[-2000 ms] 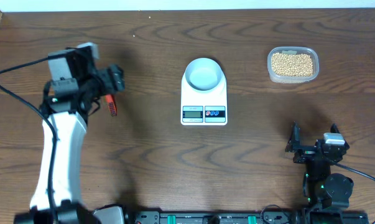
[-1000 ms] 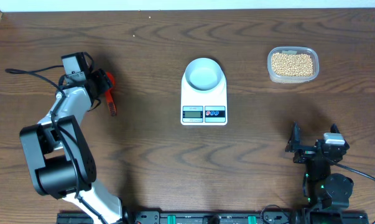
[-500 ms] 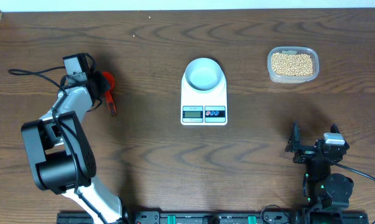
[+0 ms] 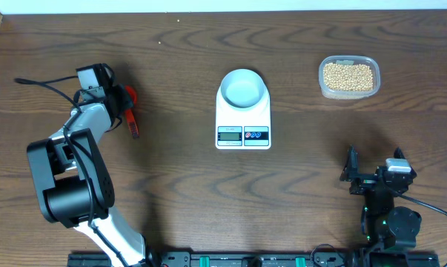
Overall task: Scoop item into bowl and weigh 50g on scale
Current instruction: 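Lower the left gripper and close it on the red scoop handle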
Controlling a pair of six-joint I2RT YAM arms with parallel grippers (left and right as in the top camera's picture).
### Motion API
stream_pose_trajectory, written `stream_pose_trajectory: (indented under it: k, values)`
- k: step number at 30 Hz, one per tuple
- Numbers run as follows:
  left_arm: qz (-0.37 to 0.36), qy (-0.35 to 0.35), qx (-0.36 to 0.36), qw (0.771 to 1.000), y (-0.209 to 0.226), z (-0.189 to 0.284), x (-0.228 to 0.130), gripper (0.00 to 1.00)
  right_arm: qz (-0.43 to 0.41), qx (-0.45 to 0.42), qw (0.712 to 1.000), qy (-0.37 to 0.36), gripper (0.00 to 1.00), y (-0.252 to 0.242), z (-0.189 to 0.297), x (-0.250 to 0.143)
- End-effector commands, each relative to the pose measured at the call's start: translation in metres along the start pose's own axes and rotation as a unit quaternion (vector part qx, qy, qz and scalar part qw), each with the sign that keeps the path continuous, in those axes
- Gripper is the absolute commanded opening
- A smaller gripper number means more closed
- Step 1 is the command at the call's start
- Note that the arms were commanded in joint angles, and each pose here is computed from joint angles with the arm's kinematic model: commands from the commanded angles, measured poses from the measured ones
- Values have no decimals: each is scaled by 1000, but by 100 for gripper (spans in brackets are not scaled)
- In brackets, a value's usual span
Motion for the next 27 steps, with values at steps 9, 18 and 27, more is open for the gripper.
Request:
stream_pose_trajectory:
  k: [9,18,27]
  values:
    - [-36,-2,-10,999,-3,-8,5,29,7,-3,1000,0,99,-1,0,-1]
    - [-35,13,-5,999,1,-21,-6,20,7,-3,1000,0,99,-1,0,-1]
    - [6,-17,-16,1000,-6,-7,12,7,7,-3,1000,0,99,-1,0,-1]
Point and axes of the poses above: each gripper's point midway between its finger pads, its own z axis back along the fingers, its own y axis along the line the jaws close on, x = y × z, the point moved 1 cm from there along z, back along the fingers, and after that the axes turned 10 degrees about z, right-handed, at the moved point
